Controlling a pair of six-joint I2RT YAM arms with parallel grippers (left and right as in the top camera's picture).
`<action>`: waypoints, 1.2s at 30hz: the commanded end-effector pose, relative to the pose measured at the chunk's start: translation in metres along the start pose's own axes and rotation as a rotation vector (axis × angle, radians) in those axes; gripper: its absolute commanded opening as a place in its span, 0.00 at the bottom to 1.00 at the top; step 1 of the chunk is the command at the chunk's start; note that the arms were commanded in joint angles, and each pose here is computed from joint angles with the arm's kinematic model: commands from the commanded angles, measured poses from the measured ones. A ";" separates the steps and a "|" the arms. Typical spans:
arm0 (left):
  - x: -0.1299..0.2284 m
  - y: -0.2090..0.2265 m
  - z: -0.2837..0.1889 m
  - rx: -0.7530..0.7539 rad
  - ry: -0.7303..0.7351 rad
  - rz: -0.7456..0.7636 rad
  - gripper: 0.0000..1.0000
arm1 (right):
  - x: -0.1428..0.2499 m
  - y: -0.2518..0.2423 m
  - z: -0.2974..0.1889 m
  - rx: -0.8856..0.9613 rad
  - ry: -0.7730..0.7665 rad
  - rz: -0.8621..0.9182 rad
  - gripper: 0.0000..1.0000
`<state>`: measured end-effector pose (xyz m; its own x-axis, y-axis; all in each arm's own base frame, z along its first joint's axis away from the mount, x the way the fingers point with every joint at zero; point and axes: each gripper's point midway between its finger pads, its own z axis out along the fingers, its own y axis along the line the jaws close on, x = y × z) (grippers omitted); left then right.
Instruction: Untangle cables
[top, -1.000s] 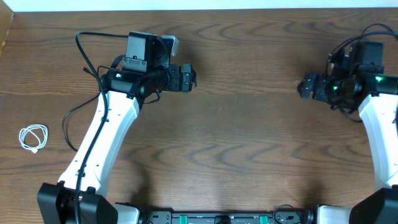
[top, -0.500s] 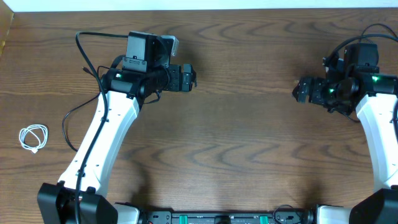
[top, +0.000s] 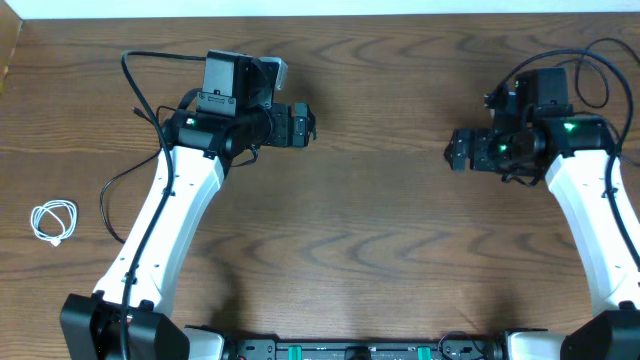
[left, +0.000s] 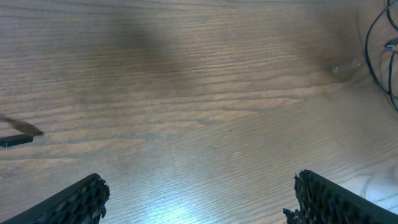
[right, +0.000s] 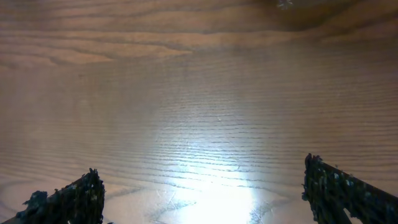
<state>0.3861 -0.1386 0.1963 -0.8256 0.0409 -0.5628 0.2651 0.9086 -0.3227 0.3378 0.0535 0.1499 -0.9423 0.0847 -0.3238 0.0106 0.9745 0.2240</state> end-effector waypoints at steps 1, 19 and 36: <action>-0.001 -0.001 -0.004 -0.007 -0.009 0.013 0.96 | -0.003 0.004 -0.003 0.012 -0.014 -0.034 0.99; -0.001 -0.001 -0.004 -0.007 -0.009 0.013 0.96 | -0.005 0.020 -0.001 -0.011 -0.028 -0.077 0.99; -0.001 -0.001 -0.004 -0.007 -0.009 0.013 0.96 | -0.004 0.030 0.001 -0.022 -0.031 -0.104 0.99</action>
<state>0.3861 -0.1386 0.1963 -0.8256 0.0409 -0.5628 0.2651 0.9086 -0.3227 0.3401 0.0801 0.1526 -0.9344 0.0093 -0.3562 -0.0726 0.9738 0.2157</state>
